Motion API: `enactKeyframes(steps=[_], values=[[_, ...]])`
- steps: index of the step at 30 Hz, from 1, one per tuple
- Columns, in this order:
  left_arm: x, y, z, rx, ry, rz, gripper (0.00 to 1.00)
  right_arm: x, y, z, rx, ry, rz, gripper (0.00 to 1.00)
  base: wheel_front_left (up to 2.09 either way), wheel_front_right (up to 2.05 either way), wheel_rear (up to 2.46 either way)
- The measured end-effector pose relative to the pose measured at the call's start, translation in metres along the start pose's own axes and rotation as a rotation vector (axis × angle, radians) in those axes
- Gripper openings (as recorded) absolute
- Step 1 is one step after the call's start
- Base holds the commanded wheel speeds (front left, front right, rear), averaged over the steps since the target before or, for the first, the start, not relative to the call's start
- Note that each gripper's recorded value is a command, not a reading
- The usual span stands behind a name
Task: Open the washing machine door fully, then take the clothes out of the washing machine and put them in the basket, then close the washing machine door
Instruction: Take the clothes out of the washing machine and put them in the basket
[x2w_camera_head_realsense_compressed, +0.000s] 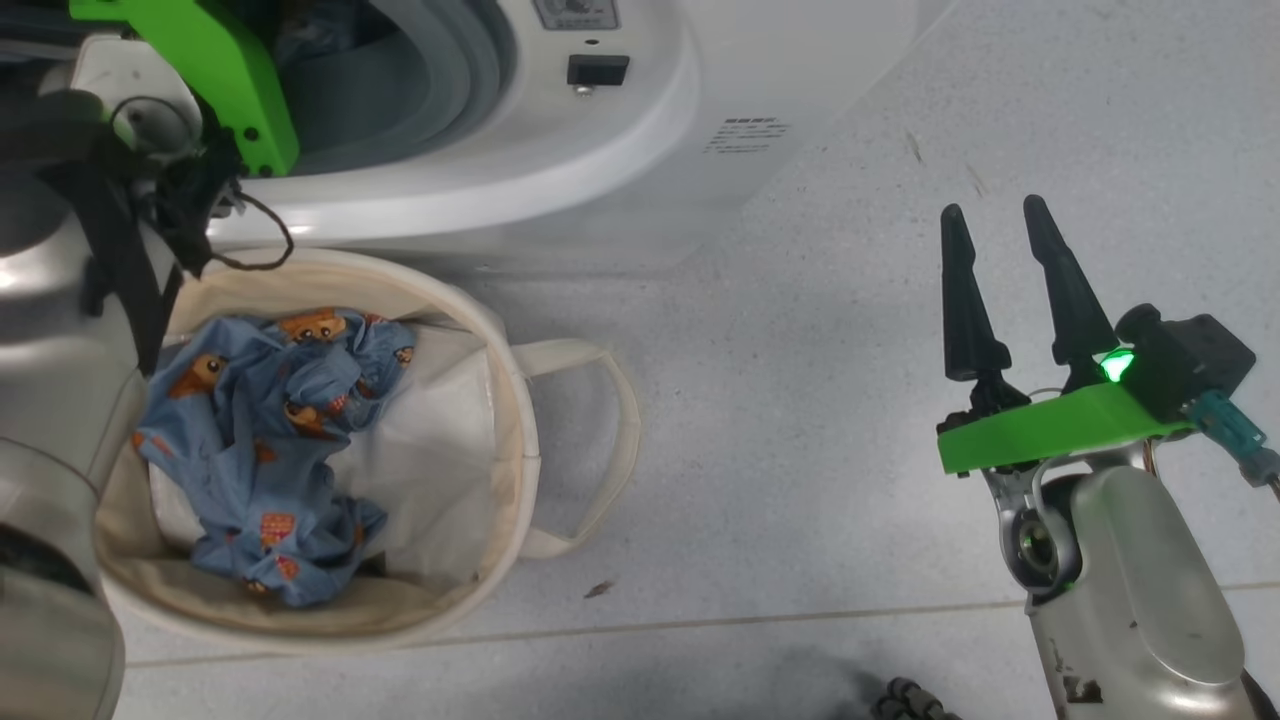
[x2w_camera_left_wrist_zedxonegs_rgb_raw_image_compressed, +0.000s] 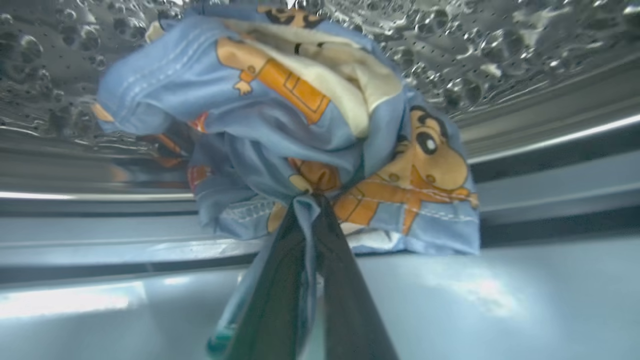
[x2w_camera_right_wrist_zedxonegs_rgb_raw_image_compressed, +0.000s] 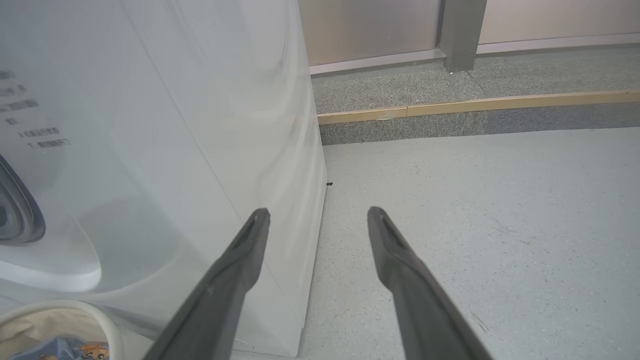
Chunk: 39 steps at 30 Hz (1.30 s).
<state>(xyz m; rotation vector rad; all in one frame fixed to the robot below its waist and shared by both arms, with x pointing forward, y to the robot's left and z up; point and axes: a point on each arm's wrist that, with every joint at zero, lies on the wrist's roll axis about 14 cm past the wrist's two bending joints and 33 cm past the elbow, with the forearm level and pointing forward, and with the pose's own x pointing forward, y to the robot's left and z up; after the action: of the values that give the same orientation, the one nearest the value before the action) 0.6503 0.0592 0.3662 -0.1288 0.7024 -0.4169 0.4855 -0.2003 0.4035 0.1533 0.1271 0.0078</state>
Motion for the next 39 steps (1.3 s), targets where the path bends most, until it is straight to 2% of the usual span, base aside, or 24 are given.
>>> enactKeyframes(steps=[13, 22, 25, 30, 39], values=[[-0.046, -0.024, 0.067, -0.036, -0.382, -0.073, 0.0, -0.01, 0.006, 0.03, 0.001, -0.06, 0.01, 1.0, 0.0, 0.0, 0.0], [-0.091, -0.022, 0.058, 0.042, -0.477, -0.065, 0.0, -0.029, 0.014, 0.044, 0.015, -0.078, 0.023, 1.0, 0.0, 0.0, 0.0], [-0.111, -0.028, 0.057, 0.058, -0.504, -0.082, 0.0, -0.039, 0.017, 0.045, 0.031, -0.077, 0.026, 1.0, 0.0, 0.0, 0.0], [-0.161, -0.031, 0.075, 0.075, -0.634, -0.089, 0.0, -0.052, 0.026, 0.053, 0.047, -0.093, 0.044, 1.0, 0.0, 0.0, 0.0], [-0.252, -0.042, 0.055, 0.059, -0.824, -0.05, 0.0, -0.075, 0.04, 0.063, 0.059, -0.116, 0.078, 1.0, 0.0, 0.0, 0.0]])
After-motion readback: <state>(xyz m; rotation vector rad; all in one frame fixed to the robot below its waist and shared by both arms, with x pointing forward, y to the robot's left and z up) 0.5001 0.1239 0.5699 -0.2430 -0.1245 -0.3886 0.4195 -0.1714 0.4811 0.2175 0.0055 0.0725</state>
